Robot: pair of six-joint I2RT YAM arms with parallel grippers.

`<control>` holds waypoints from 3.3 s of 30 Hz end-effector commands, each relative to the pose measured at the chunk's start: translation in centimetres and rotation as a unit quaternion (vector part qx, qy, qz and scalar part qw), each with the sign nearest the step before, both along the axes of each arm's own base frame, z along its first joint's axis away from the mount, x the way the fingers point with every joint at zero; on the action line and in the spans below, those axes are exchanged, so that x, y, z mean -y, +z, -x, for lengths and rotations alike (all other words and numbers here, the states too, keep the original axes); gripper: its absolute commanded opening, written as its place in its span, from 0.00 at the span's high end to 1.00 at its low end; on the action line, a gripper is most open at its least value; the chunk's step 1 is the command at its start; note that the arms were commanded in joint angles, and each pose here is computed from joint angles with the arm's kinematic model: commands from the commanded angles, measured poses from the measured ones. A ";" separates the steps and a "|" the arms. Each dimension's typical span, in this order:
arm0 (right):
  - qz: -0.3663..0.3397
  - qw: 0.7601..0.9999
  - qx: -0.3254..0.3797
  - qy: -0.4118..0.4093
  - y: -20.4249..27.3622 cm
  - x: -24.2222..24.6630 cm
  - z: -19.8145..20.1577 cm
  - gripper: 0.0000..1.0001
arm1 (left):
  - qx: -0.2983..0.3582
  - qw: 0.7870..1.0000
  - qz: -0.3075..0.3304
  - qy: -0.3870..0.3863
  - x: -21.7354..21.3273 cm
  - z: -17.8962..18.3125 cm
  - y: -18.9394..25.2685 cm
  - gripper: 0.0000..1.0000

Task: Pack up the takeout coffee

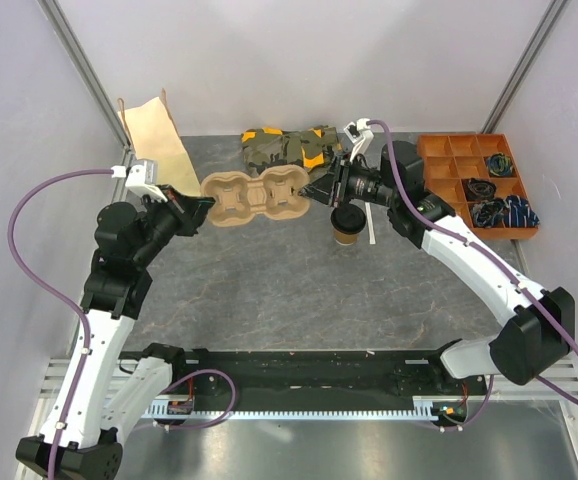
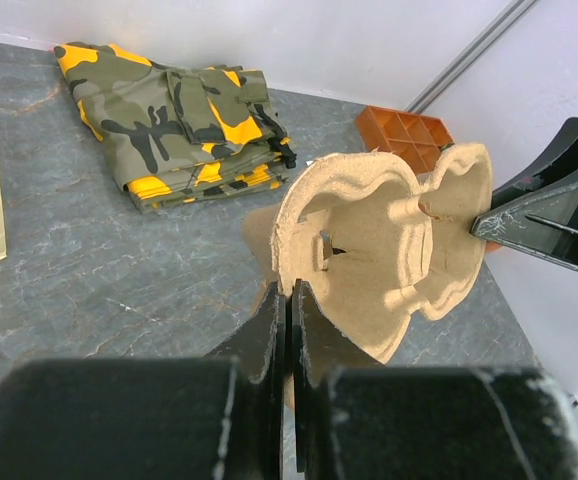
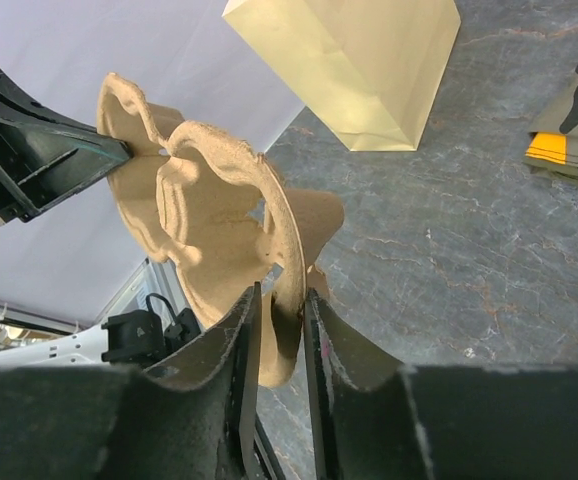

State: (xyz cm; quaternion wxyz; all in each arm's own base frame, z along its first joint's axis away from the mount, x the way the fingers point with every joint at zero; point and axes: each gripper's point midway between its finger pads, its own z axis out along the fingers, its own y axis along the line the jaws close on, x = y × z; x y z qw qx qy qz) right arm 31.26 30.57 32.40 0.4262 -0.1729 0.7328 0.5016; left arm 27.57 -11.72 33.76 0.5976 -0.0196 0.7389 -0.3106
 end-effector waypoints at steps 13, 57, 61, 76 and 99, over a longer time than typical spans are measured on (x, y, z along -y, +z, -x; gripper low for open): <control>0.016 0.997 0.006 -0.069 0.6 3.0 -3.0 1.00 | 0.085 0.965 -0.242 0.048 -6.1 -1.0 8.1 0.24; 0.024 0.985 0.027 -0.170 3.5 12.4 -7.1 1.00 | -0.067 0.902 -0.394 -0.164 -2.5 -7.5 -2.4 0.98; 0.024 0.985 0.029 -0.171 3.7 12.4 -7.1 1.00 | -0.112 0.927 -0.347 -0.092 -0.3 -6.6 -2.8 0.90; 0.039 0.981 0.027 -0.186 3.4 13.1 -7.3 1.00 | -0.238 0.926 -0.291 0.044 3.4 -7.9 -7.1 0.88; 0.014 0.977 0.023 -0.214 8.5 14.2 -3.8 1.00 | -0.034 0.961 -0.198 0.189 -13.8 -7.0 13.6 0.31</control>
